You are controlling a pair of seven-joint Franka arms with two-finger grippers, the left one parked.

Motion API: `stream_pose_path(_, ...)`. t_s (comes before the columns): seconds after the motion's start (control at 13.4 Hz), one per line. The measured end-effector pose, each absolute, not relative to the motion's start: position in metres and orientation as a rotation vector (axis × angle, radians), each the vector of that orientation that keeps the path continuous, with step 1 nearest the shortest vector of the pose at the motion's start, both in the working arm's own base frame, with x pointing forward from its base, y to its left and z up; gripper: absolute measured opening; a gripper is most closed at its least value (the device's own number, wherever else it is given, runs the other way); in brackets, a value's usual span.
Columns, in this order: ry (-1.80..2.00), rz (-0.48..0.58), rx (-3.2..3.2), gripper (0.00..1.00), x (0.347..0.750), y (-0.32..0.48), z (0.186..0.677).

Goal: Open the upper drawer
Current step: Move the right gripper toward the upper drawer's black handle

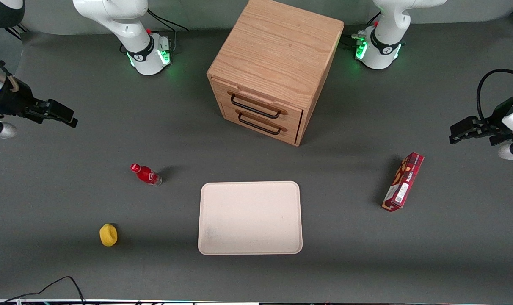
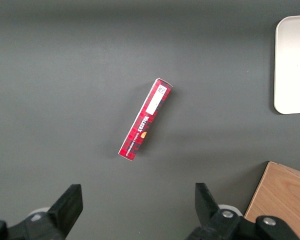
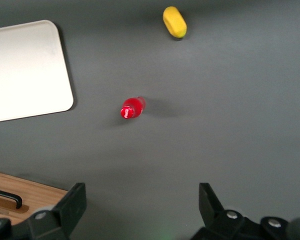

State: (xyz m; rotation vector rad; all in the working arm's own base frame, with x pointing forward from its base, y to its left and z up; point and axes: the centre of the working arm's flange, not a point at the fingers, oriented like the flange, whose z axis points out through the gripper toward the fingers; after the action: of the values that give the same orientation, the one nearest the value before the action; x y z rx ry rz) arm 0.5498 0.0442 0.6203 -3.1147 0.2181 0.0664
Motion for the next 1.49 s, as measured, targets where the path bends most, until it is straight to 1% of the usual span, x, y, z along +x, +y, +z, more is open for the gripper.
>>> stream_pose_path(0.22, -0.02, 0.093, -3.106, 1.0, 0.558, 0.126, 0.606)
stream_pose_path(0.37, -0.206, 0.115, -3.08, 1.0, 0.556, 0.19, 0.596)
stream_pose_path(0.45, -0.351, 0.153, -3.054, 1.0, 0.547, 0.243, 0.582)
stream_pose_path(0.6, -0.548, 0.2, -2.973, 1.0, 0.539, 0.29, 0.562)
stream_pose_path(0.74, -0.824, 0.218, -2.84, 1.0, 0.537, 0.338, 0.533)
stream_pose_path(0.89, -1.085, 0.221, -2.686, 1.0, 0.54, 0.367, 0.502)
stream_pose_path(1.04, -1.276, 0.231, -2.563, 1.0, 0.534, 0.393, 0.483)
stream_pose_path(1.27, -1.355, 0.189, -2.502, 1.0, 0.521, 0.427, 0.472)
stream_pose_path(1.49, -1.402, 0.203, -2.469, 1.0, 0.507, 0.45, 0.462)
